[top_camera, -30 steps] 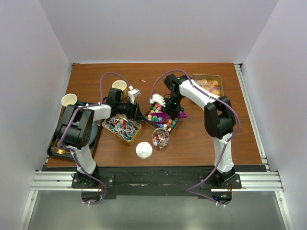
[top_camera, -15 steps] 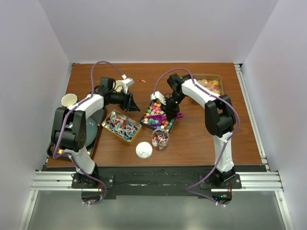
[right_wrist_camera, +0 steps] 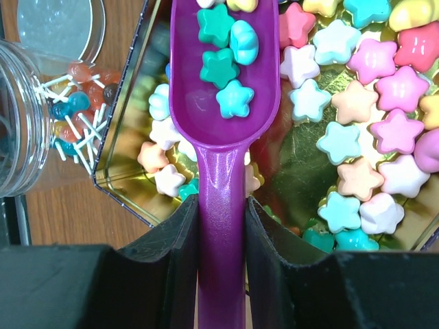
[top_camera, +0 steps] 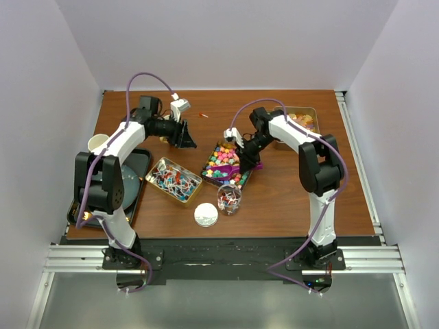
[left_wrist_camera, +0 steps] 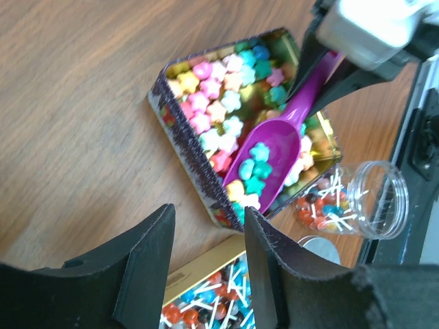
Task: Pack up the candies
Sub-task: Scoop the fake candies from the storage box, then place the fake candies in the packing bottle.
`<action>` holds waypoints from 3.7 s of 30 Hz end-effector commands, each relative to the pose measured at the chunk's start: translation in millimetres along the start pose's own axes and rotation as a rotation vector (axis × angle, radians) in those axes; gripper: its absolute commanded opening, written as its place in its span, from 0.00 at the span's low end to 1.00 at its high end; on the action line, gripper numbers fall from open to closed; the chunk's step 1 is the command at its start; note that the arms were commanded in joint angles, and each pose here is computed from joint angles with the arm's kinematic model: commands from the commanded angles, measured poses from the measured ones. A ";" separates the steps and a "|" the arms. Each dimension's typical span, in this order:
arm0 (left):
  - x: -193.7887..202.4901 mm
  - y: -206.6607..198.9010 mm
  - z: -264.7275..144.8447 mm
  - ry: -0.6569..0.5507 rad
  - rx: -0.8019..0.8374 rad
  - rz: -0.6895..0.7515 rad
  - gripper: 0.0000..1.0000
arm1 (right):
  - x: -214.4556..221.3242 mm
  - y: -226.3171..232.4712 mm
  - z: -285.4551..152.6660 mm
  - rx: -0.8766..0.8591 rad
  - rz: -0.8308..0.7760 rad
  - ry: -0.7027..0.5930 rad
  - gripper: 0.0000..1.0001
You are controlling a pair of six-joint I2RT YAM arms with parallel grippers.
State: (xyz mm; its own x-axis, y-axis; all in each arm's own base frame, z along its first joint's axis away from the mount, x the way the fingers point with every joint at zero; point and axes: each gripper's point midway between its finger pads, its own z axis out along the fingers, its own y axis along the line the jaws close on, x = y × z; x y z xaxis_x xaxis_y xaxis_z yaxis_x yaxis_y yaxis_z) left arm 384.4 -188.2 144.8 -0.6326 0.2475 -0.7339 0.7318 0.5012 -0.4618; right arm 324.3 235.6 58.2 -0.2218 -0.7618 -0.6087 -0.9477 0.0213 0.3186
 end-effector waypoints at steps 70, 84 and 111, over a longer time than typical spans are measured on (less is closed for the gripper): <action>12.5 36.8 -35.8 0.146 -0.298 0.120 0.62 | -47.5 63.8 -92.2 0.257 -0.209 -0.246 0.00; -7.4 13.1 -57.1 0.033 -0.345 0.115 0.60 | 16.7 120.0 -128.2 0.201 -0.288 0.143 0.00; -7.9 -17.9 -88.5 -0.099 -0.393 0.133 0.60 | 21.6 122.4 -143.0 0.292 -0.485 0.628 0.00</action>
State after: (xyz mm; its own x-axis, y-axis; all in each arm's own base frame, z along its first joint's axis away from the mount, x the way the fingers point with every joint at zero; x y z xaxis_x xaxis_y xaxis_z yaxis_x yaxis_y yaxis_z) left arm 351.8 -123.0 187.7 -0.5330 0.3013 -0.7907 0.6402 0.7546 -0.1441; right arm 246.0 139.8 177.3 0.3293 -0.9263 -0.1829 -0.9416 -0.3078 -0.1365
